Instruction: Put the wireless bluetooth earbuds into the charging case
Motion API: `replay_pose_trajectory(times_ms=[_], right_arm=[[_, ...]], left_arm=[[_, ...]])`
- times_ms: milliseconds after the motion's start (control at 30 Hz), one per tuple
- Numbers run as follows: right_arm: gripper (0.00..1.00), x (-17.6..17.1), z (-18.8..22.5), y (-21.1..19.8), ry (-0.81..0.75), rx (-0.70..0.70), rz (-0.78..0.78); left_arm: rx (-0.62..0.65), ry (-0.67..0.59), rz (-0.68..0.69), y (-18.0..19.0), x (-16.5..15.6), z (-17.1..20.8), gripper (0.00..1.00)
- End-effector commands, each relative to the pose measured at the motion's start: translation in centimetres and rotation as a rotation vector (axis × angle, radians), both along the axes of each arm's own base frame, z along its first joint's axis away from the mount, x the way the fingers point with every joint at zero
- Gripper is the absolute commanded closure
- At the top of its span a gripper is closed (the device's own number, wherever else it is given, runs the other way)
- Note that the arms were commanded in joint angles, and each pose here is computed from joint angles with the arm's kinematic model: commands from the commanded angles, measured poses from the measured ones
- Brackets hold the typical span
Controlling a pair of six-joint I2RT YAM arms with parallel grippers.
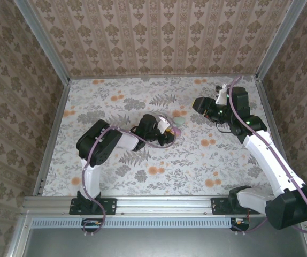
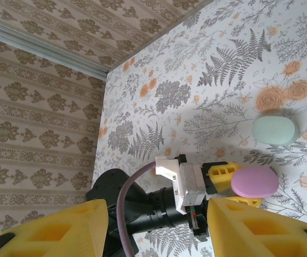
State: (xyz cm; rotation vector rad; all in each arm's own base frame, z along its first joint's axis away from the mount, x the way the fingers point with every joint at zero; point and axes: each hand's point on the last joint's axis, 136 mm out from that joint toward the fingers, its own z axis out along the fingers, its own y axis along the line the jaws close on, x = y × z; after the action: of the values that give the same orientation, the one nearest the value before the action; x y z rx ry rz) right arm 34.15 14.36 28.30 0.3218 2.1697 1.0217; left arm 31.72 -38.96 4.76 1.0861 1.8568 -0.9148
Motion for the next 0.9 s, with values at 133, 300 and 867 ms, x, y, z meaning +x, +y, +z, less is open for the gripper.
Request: replay_pose_trajectory(times_ms=[133, 300, 867], right_arm=[[0.46, 0.4, 0.1, 0.1, -0.01, 0.025, 0.003], [0.46, 0.4, -0.1, 0.1, -0.007, 0.023, -0.001], [0.46, 0.4, -0.1, -0.4, -0.01, 0.011, -0.005]], left_arm=[[0.085, 0.0, -0.025, 0.2, -0.3, -1.8, 0.68], [0.106, -0.006, -0.016, 0.5, -0.2, -2.2, 0.66], [0.146, -0.034, 0.009, 2.1, -0.4, -2.3, 0.53]])
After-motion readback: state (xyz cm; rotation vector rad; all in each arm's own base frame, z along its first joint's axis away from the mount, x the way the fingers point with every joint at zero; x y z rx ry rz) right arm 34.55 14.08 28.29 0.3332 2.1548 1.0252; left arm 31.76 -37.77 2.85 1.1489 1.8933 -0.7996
